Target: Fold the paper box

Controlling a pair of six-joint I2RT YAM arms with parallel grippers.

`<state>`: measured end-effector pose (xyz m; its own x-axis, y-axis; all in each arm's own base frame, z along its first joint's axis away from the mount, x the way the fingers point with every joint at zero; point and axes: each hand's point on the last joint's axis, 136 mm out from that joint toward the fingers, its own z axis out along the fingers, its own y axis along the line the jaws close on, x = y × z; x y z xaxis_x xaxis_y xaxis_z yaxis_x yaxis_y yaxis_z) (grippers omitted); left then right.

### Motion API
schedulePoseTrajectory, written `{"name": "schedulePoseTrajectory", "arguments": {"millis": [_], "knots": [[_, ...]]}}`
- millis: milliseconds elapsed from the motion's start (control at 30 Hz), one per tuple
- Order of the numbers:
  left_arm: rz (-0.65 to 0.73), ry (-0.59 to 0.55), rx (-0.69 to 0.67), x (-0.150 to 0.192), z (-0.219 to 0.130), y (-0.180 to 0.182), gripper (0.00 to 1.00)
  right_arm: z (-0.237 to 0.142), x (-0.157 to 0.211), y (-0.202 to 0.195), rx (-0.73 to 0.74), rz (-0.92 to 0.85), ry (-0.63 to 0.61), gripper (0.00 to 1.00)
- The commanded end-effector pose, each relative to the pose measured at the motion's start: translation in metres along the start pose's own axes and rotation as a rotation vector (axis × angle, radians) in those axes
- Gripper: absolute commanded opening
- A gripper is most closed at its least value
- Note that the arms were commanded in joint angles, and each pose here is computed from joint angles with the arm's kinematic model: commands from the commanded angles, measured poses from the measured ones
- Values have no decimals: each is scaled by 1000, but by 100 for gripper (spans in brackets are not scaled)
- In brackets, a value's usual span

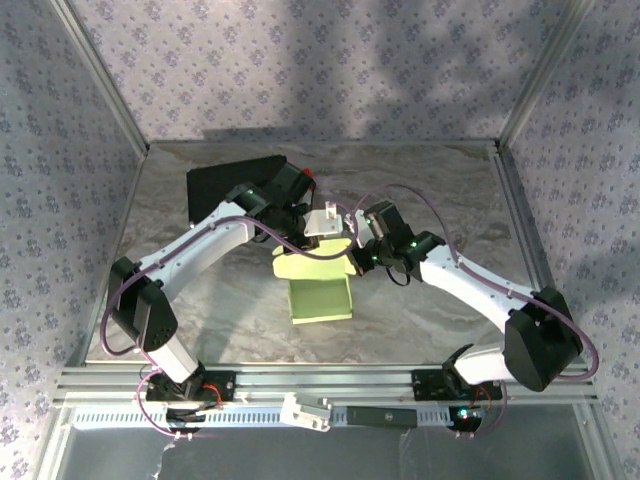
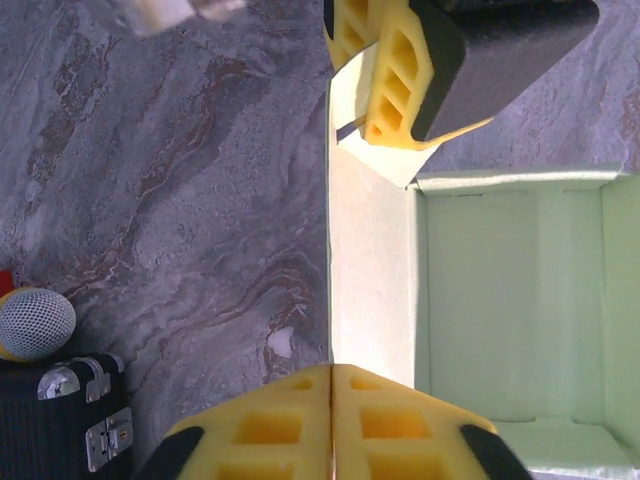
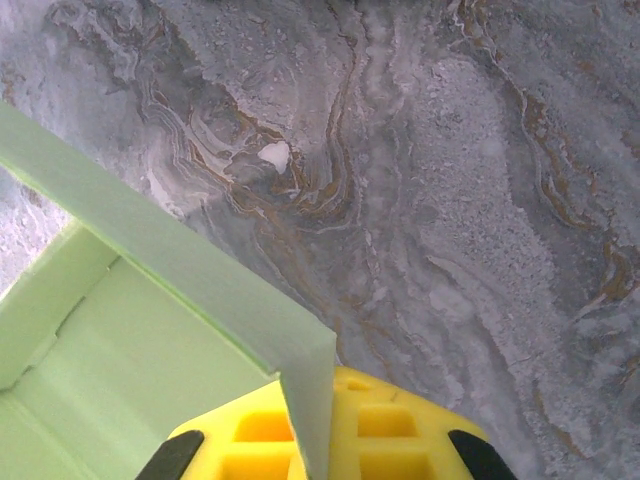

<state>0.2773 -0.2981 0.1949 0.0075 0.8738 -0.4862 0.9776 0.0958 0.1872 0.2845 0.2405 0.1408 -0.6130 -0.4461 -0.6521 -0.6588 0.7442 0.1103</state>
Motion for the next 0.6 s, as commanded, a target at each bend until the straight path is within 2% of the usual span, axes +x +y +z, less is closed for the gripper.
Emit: {"name": "schedulePoseTrajectory", "arguments": {"millis": [0, 67, 133, 267, 333, 433, 567], "knots": [[-38, -91, -66, -14, -18, 11, 39, -3, -2, -8, 66, -17, 2, 0], [-87, -140, -115, -13, -31, 17, 48, -7, -4, -12, 92, -23, -18, 0], [-186, -160, -144, -3, -50, 23, 50, -11, -5, -14, 105, -32, -25, 0], [-422, -74, -238, 41, -68, 28, 50, -11, -6, -15, 104, -38, -22, 0], [-447, -75, -249, 55, -66, 18, 53, -8, -6, -14, 96, -38, -20, 0], [-434, -99, -249, 63, -61, 11, 62, -5, -4, -13, 95, -41, -14, 0], [-526, -80, -152, 77, -49, 14, 59, -6, -5, -12, 89, -35, -25, 0]]}}
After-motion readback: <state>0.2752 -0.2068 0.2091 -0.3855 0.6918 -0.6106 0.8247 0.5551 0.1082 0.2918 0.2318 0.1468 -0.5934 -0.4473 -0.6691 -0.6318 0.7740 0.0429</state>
